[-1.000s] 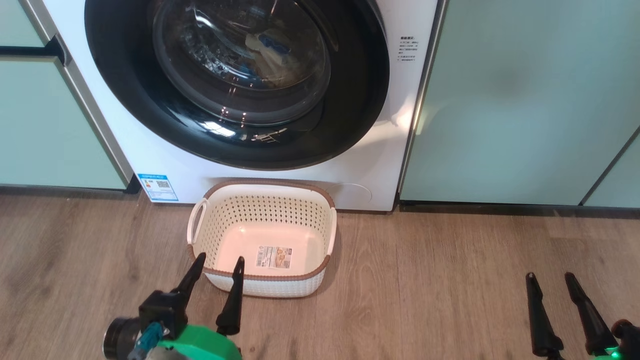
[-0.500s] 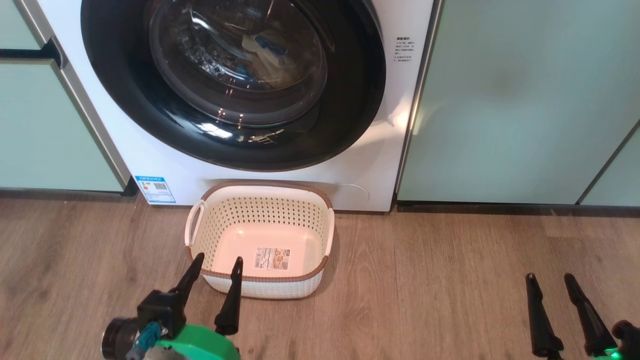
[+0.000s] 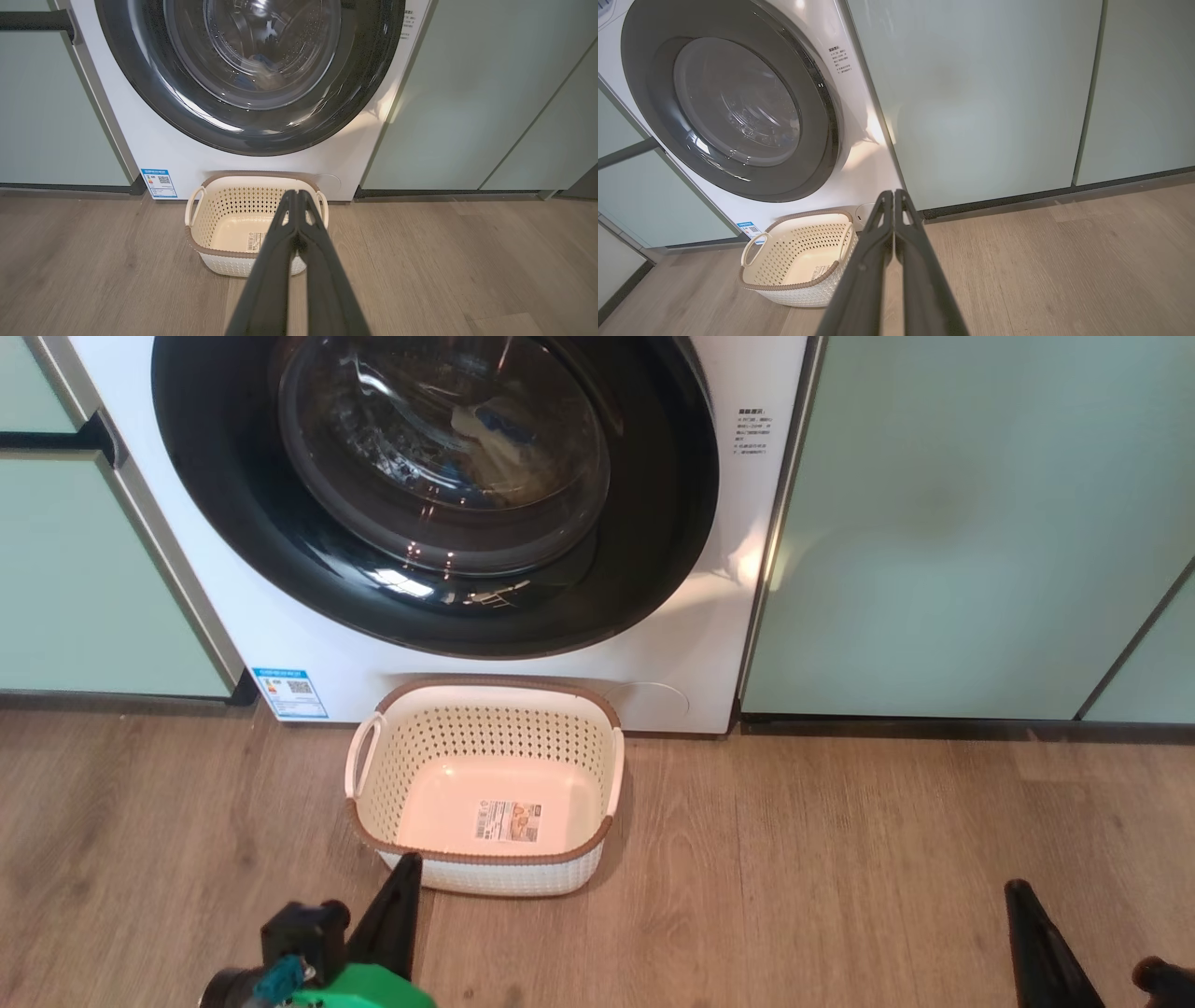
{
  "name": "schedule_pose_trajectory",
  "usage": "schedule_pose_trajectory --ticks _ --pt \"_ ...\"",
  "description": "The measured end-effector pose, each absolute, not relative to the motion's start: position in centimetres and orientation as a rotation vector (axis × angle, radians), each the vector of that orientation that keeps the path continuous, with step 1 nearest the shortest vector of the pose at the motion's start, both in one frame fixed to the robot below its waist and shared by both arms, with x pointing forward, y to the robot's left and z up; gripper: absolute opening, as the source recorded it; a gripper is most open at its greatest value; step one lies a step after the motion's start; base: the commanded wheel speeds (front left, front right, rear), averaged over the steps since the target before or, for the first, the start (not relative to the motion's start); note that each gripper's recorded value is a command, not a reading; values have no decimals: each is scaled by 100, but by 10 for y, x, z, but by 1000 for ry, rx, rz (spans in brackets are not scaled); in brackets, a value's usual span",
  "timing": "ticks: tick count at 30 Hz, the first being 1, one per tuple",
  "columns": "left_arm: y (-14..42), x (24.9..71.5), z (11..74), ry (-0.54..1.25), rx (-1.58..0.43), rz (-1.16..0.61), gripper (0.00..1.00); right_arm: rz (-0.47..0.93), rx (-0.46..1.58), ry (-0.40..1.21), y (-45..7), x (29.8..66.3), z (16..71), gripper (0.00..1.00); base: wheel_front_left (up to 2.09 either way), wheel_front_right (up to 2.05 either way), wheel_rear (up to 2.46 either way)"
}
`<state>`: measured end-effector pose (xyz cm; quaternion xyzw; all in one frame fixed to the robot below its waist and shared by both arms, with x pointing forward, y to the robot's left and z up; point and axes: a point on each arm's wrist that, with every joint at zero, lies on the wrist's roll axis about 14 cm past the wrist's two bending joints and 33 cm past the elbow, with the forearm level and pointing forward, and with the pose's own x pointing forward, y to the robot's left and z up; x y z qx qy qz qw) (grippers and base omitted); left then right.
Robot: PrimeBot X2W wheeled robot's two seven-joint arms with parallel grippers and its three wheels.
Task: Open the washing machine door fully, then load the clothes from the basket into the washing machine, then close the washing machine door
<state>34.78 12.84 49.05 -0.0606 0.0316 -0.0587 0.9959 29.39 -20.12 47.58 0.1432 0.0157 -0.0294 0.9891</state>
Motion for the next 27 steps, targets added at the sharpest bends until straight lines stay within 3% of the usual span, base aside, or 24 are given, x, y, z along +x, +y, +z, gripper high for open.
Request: schedule_pose_trajectory --ticks 27 --pt "142 352 473 164 -428 -68 0 -91 584 57 -202 306 468 0 0 0 0"
